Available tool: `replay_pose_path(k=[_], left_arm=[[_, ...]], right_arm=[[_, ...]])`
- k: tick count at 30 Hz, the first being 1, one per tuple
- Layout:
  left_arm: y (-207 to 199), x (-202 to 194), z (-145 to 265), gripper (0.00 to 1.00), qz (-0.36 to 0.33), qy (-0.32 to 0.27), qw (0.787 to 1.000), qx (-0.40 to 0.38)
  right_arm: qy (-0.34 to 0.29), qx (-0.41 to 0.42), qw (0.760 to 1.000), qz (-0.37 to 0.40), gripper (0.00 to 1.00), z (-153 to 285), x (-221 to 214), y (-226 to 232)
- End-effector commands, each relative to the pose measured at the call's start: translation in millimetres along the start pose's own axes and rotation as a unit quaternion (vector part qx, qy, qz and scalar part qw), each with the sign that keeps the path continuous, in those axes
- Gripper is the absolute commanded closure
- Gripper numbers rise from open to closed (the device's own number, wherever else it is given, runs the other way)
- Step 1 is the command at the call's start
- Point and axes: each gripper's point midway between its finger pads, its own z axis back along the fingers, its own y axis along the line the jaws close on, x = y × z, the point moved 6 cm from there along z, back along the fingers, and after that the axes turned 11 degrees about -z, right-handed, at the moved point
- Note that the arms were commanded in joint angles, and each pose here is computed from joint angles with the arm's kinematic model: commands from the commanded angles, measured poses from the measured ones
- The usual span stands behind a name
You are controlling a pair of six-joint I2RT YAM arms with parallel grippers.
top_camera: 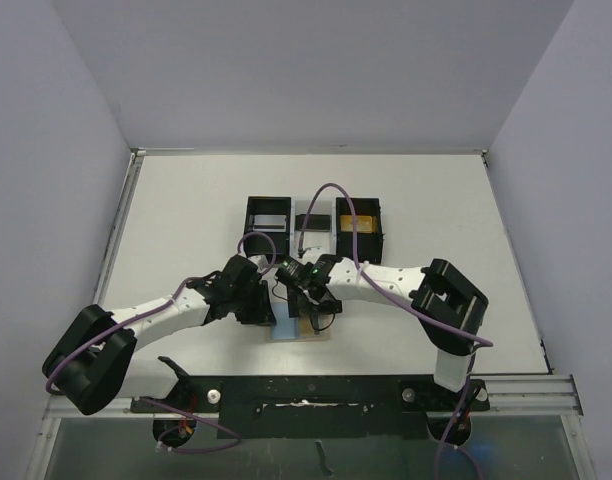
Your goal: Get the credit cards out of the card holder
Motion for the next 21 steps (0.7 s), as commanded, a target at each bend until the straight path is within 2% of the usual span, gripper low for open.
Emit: replay_pose_path(k=[1, 15, 21], left_arm=[[-9, 12, 0, 0.8, -0.013, -0.02, 1.0, -0.019], [-9, 11, 0, 0.8, -0.012, -0.02, 1.0, -0.019], [-9, 11, -1, 0.8, -0.012, -0.019, 1.0, -0.02]], right_arm=[[-0.028, 0.007, 0.999, -0.015, 0.3, 15, 10, 4], [0.003, 0.025, 1.0, 0.006, 0.35, -4, 0, 20], [-0.003, 0.023, 1.0, 0.013, 0.43, 0, 2, 23]])
